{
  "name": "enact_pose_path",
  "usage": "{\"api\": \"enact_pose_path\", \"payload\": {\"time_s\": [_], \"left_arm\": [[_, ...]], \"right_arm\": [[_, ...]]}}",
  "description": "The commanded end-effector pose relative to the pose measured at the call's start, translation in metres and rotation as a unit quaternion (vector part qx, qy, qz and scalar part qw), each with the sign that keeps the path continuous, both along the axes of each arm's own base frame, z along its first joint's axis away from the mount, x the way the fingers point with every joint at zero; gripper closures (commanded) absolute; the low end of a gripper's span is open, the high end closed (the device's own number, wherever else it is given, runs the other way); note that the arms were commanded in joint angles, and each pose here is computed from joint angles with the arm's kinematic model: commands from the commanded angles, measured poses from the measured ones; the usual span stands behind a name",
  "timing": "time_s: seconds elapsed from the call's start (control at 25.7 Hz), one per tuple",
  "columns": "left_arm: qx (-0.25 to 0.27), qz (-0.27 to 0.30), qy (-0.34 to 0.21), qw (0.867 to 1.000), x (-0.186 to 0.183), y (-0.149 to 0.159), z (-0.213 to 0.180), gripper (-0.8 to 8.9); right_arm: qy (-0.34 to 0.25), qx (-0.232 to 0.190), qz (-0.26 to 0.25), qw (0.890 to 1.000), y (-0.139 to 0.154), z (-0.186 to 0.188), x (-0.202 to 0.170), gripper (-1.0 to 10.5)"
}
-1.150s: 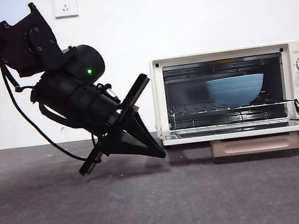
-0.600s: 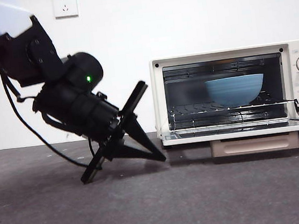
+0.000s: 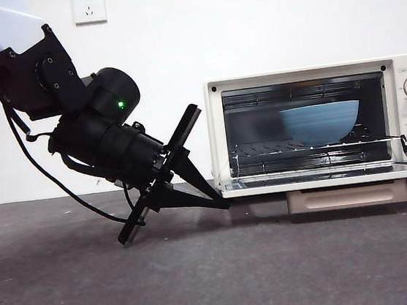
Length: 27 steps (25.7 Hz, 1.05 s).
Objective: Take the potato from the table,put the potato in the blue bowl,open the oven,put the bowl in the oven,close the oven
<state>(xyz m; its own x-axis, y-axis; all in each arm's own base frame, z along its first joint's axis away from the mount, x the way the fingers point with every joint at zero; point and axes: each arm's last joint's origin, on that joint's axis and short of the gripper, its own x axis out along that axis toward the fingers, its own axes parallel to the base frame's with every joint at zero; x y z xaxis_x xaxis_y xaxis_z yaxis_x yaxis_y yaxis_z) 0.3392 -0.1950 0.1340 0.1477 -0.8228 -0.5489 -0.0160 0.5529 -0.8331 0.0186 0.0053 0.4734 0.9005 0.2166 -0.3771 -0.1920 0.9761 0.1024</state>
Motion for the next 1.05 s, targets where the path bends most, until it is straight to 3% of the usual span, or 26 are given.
{"api": "enact_pose_path", "payload": {"time_s": [0.04,0.43,1.05], "left_arm": [[-0.008,-0.006,0.013,1.0,-0.002,-0.004,-0.005,8.21],[-0.059,-0.003,-0.006,0.998,0.009,-0.011,0.013,8.21],[-0.1,0.01,-0.104,0.989,0.047,-0.03,0.092,8.2]], "right_arm": [[0.001,0.007,-0.002,1.0,0.0,0.0,0.0,9.6],[0.002,0.009,-0.003,1.0,0.0,0.0,0.0,9.6],[-0.003,0.009,-0.003,1.0,0.0,0.001,0.0,9.6]]}}
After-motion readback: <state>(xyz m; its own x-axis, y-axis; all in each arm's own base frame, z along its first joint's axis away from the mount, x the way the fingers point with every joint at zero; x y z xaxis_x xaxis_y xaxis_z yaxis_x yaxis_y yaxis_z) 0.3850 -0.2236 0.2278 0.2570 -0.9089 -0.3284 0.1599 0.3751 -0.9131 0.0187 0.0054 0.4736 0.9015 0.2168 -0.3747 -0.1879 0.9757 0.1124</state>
